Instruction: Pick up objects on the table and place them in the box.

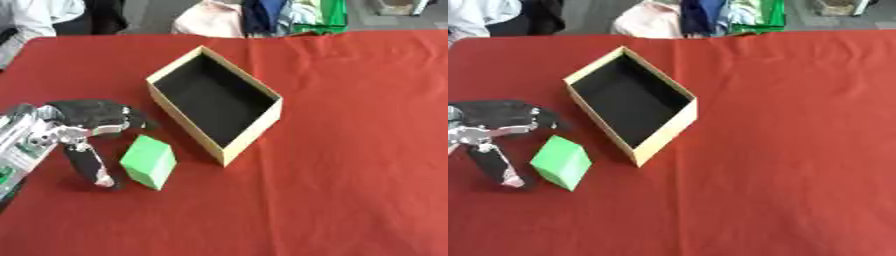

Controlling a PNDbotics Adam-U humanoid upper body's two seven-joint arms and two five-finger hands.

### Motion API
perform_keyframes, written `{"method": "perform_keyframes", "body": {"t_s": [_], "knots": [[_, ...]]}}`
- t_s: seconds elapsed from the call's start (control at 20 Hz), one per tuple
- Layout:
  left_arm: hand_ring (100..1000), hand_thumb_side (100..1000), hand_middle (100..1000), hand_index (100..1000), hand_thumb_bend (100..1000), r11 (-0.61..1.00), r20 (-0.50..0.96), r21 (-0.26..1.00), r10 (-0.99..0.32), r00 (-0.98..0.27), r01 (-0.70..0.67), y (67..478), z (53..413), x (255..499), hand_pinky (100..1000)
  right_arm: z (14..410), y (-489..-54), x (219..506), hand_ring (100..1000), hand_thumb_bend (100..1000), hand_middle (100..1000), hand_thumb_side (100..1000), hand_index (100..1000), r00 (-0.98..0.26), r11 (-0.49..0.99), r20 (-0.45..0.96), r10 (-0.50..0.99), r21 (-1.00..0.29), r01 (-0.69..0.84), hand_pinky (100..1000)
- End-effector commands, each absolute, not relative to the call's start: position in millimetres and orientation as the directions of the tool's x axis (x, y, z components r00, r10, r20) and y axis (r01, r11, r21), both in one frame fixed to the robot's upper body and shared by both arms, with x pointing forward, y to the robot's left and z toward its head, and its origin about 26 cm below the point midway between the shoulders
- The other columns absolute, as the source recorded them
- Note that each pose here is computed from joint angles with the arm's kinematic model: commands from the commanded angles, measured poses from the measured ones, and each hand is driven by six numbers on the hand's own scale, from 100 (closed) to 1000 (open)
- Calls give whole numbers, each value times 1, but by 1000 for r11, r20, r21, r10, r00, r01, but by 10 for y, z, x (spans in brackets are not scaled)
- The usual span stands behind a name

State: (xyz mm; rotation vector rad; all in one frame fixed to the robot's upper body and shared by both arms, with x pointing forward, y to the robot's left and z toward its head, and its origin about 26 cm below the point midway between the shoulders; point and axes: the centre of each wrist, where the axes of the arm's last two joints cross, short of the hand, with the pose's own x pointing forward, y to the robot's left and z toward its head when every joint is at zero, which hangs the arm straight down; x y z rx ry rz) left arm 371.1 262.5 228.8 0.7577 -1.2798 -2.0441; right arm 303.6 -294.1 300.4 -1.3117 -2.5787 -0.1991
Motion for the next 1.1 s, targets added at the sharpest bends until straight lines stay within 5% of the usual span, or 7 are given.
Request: {"method": "perform_keyframes", "body": {"t_s": [0.05, 0.6, 0.85, 1.1], "knots": [[845, 235, 823, 964, 650, -365, -168, 915, -734, -658, 174, 2655, 2407, 3702, 831, 3087, -2952, 2989, 720, 100, 750, 100, 727, -574, 586, 250, 779, 33, 810, 770], [793, 224, 732, 880, 525, -289, -92, 938, -745, -661, 194, 2531, 2425, 3749, 774, 3072, -2954, 2990, 722, 100, 750, 100, 727, -572, 584, 258, 779, 32, 811, 769], [713, 100, 621, 783, 431, -270, -79, 941, -759, -646, 202, 2502, 2403, 3772, 705, 3069, -2951, 2991, 723, 100, 750, 100, 728, -573, 586, 260, 777, 33, 810, 769], [599, 100, 515, 672, 364, -252, -55, 942, -767, -640, 221, 2490, 2371, 3786, 600, 3070, -2953, 2991, 724, 100, 750, 100, 728, -572, 584, 262, 777, 39, 811, 769]]}}
